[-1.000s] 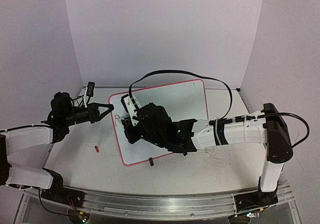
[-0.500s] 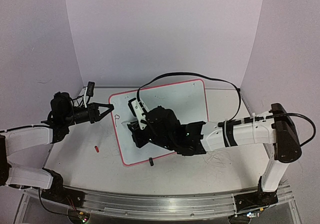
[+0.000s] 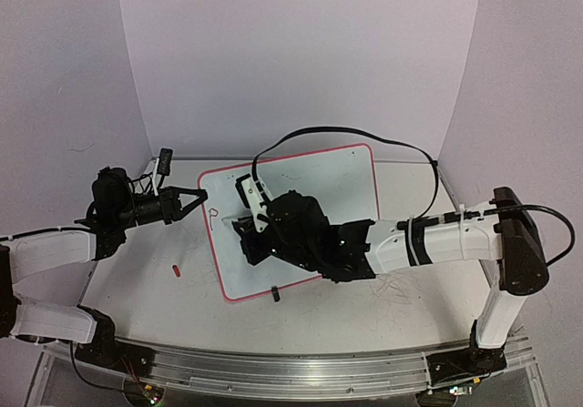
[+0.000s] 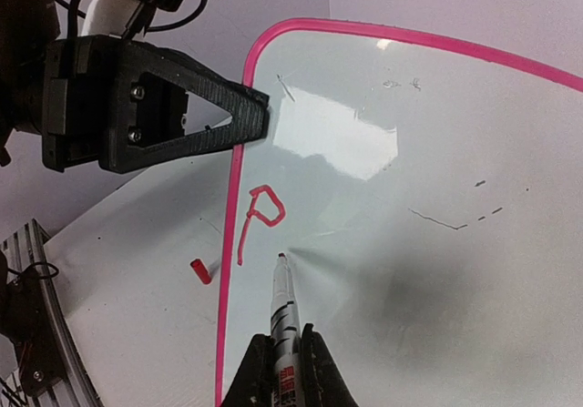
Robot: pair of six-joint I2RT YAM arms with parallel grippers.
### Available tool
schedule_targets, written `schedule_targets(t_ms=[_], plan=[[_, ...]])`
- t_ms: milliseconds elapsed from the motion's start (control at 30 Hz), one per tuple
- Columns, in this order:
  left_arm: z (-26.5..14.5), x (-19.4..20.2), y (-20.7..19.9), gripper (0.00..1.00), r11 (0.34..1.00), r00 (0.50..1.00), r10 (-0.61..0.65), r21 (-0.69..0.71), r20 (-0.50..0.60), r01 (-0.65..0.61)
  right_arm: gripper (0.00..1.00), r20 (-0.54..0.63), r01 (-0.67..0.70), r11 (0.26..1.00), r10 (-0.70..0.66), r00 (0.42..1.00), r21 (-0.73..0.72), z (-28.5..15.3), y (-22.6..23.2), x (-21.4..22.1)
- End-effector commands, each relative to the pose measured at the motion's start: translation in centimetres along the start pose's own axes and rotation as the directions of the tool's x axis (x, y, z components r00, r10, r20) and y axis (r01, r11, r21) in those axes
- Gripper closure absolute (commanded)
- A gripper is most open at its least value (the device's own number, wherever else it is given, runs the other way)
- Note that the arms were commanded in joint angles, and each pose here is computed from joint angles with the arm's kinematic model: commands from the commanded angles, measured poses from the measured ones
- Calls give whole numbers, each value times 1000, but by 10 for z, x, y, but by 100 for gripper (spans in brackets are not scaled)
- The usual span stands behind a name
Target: Write a sentence on the whiteboard
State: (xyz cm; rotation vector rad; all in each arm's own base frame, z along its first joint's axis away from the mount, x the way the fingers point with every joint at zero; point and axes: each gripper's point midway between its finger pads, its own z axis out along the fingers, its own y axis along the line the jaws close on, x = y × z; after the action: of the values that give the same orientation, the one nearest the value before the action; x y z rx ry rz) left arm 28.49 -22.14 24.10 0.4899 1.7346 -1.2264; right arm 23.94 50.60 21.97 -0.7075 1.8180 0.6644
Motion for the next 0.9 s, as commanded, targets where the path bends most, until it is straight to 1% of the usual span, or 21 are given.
schedule_targets(t_ms=[0, 300, 867], plan=[[-2, -12, -13, 100, 997, 998, 60, 36, 34, -61, 100, 63, -26, 999, 25, 998, 18, 5, -2, -22], [-2, -12, -13, 100, 997, 998, 60, 39, 34, -62, 100, 69, -17, 1000, 15, 998, 26, 8, -3, -25], [-2, -13, -14, 100, 997, 997, 62, 42, 36, -63, 100, 19, -13, 999, 13, 1000, 30, 15, -2, -8]])
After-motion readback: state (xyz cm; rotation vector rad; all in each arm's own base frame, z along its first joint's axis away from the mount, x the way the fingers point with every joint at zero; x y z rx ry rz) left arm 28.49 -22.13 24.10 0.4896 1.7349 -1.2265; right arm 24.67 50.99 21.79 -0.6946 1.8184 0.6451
